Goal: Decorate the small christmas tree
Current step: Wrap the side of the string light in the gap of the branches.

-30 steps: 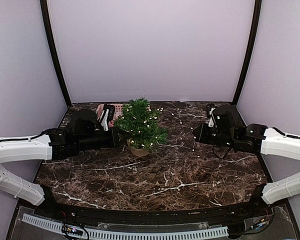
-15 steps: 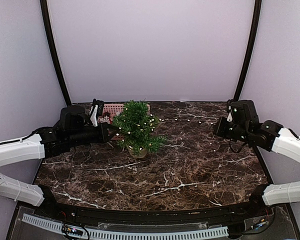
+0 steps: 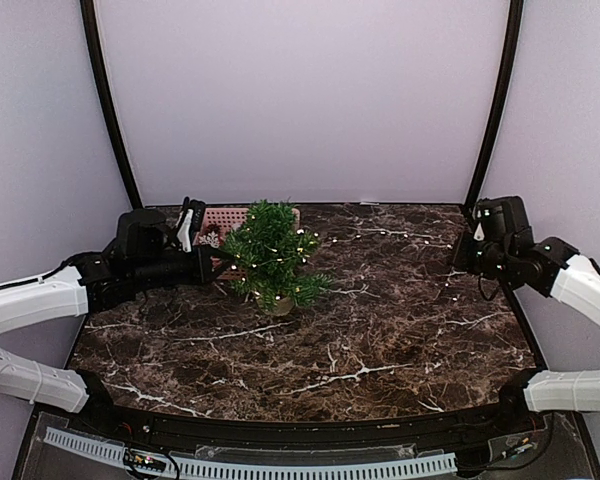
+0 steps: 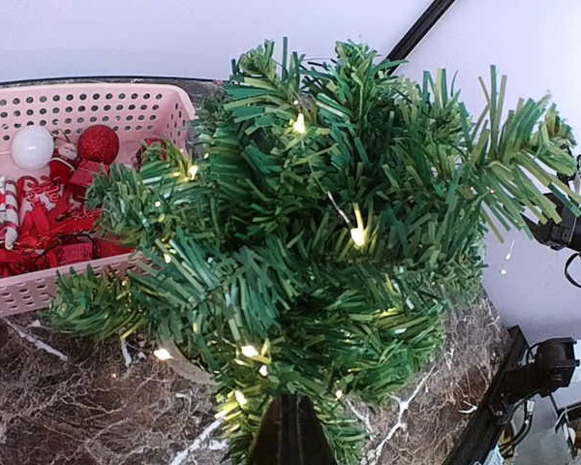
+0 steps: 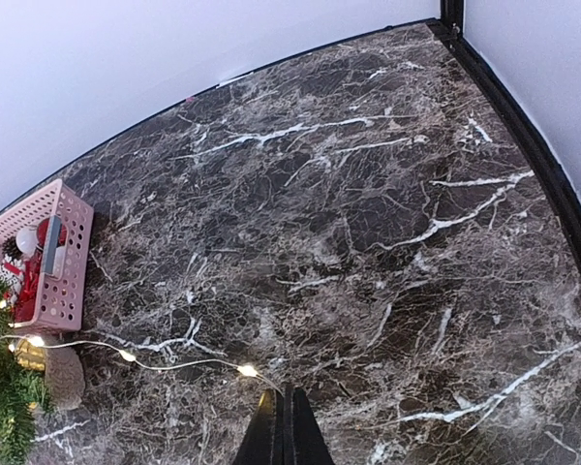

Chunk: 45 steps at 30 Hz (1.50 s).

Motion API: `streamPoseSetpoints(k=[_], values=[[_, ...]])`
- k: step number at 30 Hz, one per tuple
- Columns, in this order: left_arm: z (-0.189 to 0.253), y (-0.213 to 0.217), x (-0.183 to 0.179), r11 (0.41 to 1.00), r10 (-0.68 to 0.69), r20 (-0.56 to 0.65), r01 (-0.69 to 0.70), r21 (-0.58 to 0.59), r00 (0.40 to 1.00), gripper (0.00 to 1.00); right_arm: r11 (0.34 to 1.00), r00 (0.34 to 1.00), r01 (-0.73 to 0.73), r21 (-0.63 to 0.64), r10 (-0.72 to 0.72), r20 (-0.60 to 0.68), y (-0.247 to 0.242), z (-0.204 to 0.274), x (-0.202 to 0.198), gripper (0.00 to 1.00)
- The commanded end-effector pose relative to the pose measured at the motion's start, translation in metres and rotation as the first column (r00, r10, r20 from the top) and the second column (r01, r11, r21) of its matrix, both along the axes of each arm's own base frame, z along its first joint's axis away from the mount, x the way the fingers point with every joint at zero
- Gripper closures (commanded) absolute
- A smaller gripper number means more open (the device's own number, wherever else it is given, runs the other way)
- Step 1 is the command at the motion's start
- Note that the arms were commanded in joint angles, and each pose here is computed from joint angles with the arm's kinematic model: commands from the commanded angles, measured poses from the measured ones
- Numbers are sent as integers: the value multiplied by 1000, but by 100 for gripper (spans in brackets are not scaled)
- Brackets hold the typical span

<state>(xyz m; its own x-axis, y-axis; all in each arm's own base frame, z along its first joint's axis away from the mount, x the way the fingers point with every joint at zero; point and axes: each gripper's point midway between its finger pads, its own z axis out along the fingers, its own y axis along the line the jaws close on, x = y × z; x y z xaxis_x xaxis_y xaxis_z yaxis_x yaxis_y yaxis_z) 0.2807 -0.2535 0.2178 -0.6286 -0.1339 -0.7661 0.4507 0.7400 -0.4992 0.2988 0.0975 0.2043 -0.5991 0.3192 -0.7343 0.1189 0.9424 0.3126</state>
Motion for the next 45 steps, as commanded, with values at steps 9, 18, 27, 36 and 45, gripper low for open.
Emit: streamPoseSetpoints(k=[9,18,27,36,45], values=[[-1,9,-2,1000,-16,10,16,20,1000,100,991,993,108,-75,-104,65,-45,43,0,100],[-1,13,-1,1000,-13,9,13,25,1000,100,987,986,147,-71,-140,94,-62,61,0,100],[-2,17,0,1000,-10,8,9,28,1000,100,975,974,198,-105,-183,134,-79,86,-7,100],[-3,21,1,1000,-4,9,4,31,1000,100,956,961,250,-156,-226,159,-99,101,-6,100],[-4,22,1,999,-9,6,9,33,1000,100,942,949,287,-175,-255,183,-120,117,3,100]])
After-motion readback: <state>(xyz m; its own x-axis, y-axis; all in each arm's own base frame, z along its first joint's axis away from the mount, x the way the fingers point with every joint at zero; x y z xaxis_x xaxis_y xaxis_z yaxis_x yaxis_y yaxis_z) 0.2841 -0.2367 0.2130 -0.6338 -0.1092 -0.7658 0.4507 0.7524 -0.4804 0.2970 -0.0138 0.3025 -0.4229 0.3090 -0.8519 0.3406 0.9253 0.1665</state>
